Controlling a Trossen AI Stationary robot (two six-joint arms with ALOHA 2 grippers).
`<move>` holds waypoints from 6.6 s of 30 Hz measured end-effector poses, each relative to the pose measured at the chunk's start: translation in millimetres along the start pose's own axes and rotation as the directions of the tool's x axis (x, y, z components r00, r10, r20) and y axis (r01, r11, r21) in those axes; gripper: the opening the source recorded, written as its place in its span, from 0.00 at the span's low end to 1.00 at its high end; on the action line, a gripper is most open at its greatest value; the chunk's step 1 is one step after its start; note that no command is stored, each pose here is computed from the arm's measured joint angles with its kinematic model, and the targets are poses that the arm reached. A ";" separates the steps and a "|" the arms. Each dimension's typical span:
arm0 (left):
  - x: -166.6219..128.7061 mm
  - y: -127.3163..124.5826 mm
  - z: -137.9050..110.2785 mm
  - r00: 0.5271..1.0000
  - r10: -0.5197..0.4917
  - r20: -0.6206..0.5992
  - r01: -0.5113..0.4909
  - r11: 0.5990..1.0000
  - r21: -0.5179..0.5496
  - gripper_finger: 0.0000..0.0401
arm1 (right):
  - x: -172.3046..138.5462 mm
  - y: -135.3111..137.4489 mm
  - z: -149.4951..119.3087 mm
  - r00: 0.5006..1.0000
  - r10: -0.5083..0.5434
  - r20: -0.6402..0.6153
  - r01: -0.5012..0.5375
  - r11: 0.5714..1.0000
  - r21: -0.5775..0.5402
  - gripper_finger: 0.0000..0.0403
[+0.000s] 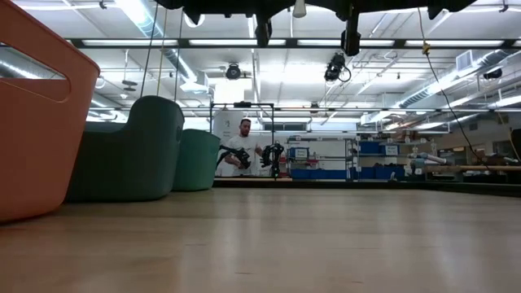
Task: Sort silverware by color (type)
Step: Put the white fork into the green bin, then return to home Position
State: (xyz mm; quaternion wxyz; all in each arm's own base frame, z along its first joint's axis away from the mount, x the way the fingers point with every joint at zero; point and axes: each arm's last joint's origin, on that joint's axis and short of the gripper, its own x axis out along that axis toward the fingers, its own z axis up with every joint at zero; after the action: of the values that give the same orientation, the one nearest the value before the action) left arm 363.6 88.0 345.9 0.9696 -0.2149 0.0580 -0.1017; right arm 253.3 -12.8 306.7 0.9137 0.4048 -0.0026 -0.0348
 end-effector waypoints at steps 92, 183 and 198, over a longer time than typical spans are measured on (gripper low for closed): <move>-293.7 -98.6 -22.0 0.490 0.833 0.255 -0.865 0.500 0.030 0.23 | -153.8 -57.8 85.1 0.972 0.048 0.230 0.034 0.940 -0.338 0.23; -253.3 0.5 -198.8 0.732 0.664 0.152 -0.680 0.726 0.101 0.23 | -173.6 -112.3 -28.9 0.940 0.309 0.147 -0.197 0.840 -0.505 0.23; -239.4 -9.6 -220.5 0.858 0.479 0.184 -0.508 0.841 0.183 0.23 | -185.0 -87.4 -39.3 0.861 0.500 0.094 -0.346 0.710 -0.613 0.23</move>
State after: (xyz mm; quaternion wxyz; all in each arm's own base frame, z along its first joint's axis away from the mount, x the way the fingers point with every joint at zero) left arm 94.7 43.5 167.8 0.9826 -0.0875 0.0356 0.1602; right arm 64.7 -30.2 219.9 0.9671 0.0891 -0.2018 0.1268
